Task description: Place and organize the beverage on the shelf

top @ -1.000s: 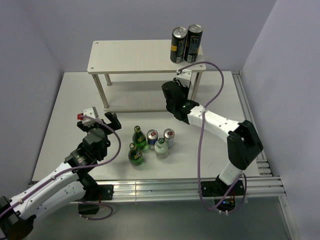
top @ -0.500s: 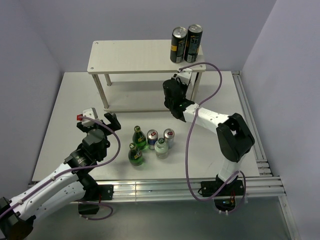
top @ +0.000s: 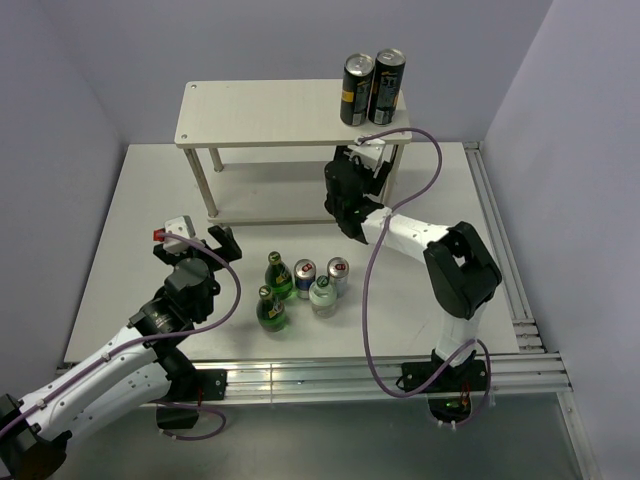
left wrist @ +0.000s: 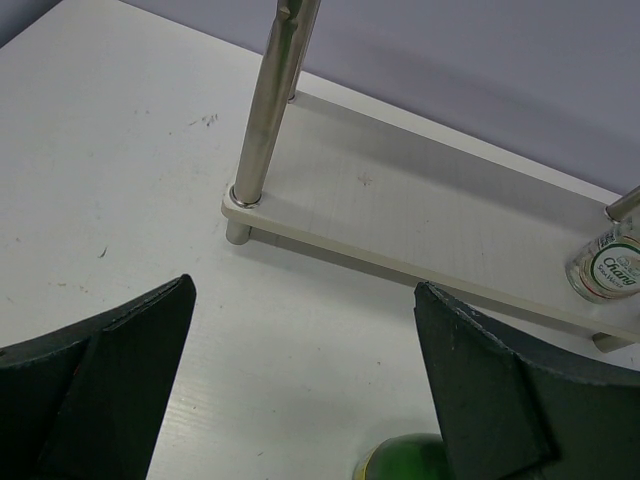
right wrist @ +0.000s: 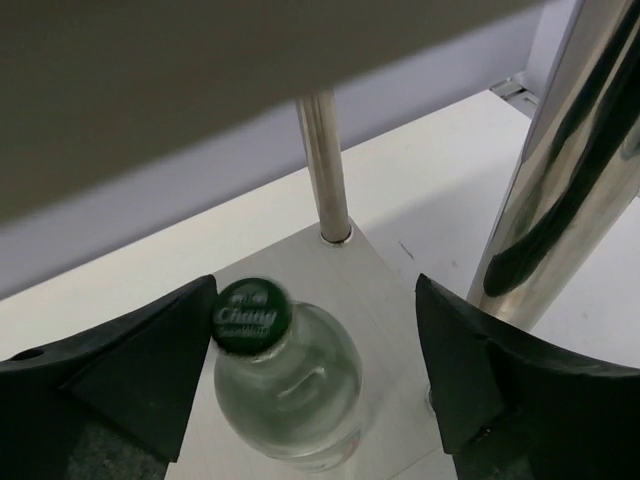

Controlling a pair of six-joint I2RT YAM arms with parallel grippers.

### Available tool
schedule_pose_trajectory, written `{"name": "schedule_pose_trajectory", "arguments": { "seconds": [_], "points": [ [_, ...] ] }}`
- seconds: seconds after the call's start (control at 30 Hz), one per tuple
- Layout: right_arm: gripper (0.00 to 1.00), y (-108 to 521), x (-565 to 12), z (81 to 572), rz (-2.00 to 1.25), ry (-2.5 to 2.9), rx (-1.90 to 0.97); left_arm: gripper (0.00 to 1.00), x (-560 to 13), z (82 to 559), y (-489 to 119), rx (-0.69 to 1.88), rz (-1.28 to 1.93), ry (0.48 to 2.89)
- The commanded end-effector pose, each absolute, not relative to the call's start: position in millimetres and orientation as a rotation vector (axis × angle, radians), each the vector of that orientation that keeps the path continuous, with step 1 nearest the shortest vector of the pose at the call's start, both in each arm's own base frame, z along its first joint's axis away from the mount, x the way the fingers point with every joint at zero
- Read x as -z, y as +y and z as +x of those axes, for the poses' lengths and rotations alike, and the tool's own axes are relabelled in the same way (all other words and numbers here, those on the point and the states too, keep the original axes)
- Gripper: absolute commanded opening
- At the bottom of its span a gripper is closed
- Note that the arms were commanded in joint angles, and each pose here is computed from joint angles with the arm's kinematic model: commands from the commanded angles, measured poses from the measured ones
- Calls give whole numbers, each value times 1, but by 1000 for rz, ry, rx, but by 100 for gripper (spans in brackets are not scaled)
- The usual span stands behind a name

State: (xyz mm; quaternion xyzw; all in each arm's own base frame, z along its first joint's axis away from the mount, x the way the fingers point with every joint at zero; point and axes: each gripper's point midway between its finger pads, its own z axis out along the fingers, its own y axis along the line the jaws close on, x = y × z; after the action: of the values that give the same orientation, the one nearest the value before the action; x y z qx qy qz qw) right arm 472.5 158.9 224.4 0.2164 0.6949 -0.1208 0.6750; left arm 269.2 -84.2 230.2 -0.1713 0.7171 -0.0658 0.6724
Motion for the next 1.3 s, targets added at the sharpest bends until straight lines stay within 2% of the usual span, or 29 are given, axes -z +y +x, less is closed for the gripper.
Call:
{"name": "schedule_pose_trajectory", "arguments": {
  "seconds": [0.0, 0.23, 0.4, 0.43, 0.53, 0.73, 1.03, 1.27],
  "points": [
    [87, 156, -238, 479, 557, 1509, 269, 98, -237, 269, -81, 161, -419, 1591],
    [89, 156, -242, 475, 554, 1518, 265, 98, -238, 269, -81, 164, -420, 1587],
    [91, 153, -250, 455, 556, 1534, 238, 98, -238, 269, -80, 163, -424, 1585],
    [95, 157, -251, 451, 544, 1541, 227, 98, -239, 269, -80, 165, -425, 1584],
    [96, 162, -253, 436, 507, 1563, 211, 98, -239, 268, -80, 168, -426, 1583],
    [96, 161, -253, 406, 481, 1605, 181, 98, -239, 268, -79, 167, -427, 1583],
    [96, 176, -255, 345, 392, 1660, 107, 98, -240, 267, -79, 172, -430, 1580],
    [96, 198, -237, 267, 231, 1746, -3, 98, -238, 268, -80, 167, -423, 1585]
  ]
}}
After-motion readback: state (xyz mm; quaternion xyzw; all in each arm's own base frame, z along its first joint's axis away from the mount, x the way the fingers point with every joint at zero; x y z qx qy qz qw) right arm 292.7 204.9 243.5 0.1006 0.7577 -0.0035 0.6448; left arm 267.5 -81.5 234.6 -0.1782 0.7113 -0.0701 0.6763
